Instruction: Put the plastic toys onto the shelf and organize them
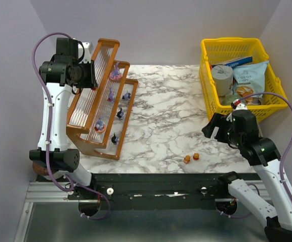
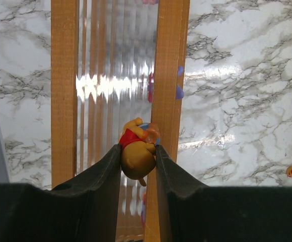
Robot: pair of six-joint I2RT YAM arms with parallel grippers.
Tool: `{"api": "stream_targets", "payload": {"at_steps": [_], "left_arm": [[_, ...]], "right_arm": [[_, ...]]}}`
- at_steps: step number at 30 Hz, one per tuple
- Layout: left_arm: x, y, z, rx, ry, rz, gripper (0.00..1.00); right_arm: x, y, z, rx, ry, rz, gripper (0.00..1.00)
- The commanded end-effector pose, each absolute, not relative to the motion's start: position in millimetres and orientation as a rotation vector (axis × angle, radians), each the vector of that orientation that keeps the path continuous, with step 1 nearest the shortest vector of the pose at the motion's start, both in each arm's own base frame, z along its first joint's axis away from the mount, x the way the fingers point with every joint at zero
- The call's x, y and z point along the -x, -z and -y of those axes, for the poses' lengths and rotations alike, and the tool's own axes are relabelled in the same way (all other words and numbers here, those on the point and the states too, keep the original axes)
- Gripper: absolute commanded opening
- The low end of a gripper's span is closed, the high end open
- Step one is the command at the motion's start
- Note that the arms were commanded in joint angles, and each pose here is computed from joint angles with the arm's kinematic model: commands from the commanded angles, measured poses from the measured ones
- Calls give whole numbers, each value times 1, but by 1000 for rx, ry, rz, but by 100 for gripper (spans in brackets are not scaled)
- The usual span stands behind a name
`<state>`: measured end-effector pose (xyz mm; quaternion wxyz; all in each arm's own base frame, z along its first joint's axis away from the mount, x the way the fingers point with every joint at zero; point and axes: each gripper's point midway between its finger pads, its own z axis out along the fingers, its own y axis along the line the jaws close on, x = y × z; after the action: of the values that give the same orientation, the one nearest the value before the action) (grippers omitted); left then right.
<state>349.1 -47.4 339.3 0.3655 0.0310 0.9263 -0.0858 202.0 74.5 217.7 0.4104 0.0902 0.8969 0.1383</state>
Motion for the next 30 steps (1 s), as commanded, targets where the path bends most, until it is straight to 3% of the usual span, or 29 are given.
{"api": "stream_targets", "payload": {"at_steps": [1, 14, 30], "left_arm": [[-352, -339, 42, -43, 211, -2389, 5], [-364, -337, 35, 15, 202, -2391, 17], [-368, -346, 39, 22, 235, -2362, 49]], "right_arm": [[-200, -209, -76, -235, -354, -2281, 91], [-201, -204, -80, -242, -369, -2298, 90], [-201, -195, -81, -242, -373, -2313, 90]]}}
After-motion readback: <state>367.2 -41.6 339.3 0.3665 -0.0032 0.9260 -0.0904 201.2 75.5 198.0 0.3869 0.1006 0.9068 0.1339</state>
